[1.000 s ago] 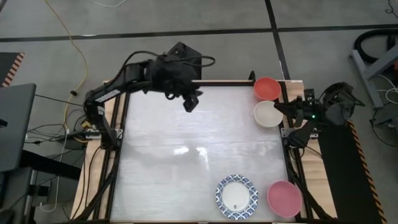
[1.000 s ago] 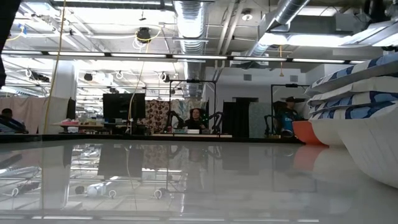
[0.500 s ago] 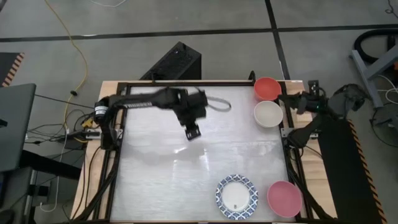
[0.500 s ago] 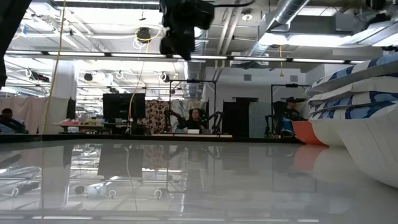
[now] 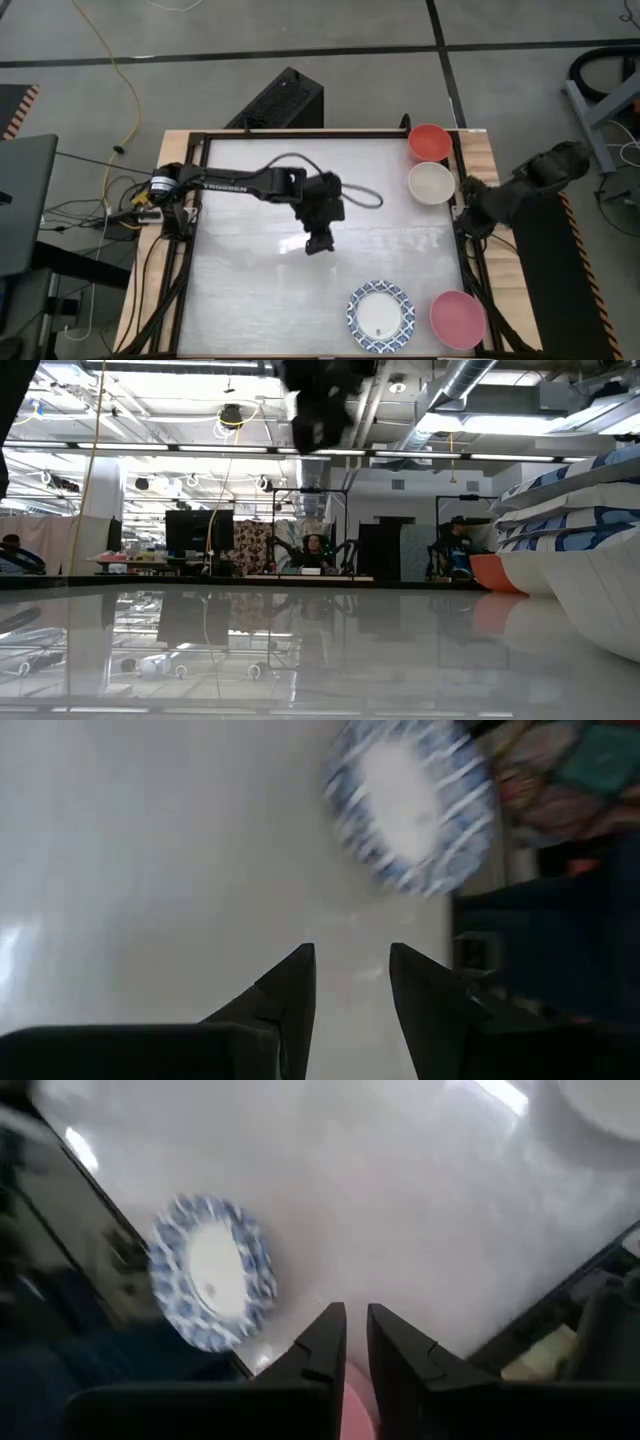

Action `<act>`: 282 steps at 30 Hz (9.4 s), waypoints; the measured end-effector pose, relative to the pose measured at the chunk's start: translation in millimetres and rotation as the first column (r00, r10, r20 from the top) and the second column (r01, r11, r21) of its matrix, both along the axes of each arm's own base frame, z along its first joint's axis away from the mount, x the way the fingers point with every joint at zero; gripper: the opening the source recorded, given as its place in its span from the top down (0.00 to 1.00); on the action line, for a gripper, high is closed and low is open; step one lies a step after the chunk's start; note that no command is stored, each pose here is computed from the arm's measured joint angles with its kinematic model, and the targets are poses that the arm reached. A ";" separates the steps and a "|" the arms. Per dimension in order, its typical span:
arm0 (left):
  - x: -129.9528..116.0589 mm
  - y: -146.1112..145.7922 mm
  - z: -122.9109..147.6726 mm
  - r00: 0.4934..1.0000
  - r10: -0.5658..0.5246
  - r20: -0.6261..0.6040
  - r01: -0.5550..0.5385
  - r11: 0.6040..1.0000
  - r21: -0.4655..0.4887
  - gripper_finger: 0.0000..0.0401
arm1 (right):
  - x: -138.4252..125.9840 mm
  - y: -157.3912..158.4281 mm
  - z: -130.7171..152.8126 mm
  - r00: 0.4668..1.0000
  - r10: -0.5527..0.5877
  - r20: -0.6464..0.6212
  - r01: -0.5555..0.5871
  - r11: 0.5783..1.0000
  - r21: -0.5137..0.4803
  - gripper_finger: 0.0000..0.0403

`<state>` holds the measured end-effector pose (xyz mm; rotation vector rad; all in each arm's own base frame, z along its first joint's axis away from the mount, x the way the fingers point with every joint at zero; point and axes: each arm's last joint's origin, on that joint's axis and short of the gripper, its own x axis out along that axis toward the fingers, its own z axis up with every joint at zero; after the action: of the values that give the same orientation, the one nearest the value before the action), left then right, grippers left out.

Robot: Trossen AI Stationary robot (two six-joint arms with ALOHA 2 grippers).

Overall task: Nest bowls inside each other
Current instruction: Stack the pink bowl on top of the white blue patterned bowls, then stack the white bowl on top of the pink bowl

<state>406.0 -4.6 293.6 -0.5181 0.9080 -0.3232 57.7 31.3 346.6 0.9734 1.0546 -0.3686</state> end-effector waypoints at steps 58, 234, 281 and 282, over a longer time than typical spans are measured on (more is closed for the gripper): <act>9.9 70.3 29.4 0.949 0.144 0.282 -0.192 0.970 0.151 0.53 | 35.1 134.3 -133.8 0.737 0.584 -0.341 -0.636 0.770 -0.056 0.48; -112.0 -96.5 242.5 0.732 0.065 0.678 -0.425 0.821 0.381 0.58 | 232.7 103.0 -134.5 0.751 0.544 -0.375 -0.631 0.758 -0.164 0.89; -106.1 -97.5 239.5 0.723 -0.062 0.688 -0.388 0.788 0.479 0.58 | 219.4 60.7 -54.5 0.814 0.581 -0.015 -0.553 0.766 -0.329 0.60; -103.8 -96.8 236.8 0.727 -0.062 0.684 -0.389 0.784 0.484 0.58 | 218.5 60.0 -50.3 0.816 0.578 0.010 -0.540 0.769 -0.343 0.60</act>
<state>302.2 -101.4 530.4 0.1373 0.1954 -0.0128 276.2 91.3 296.3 0.3411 1.0824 0.0179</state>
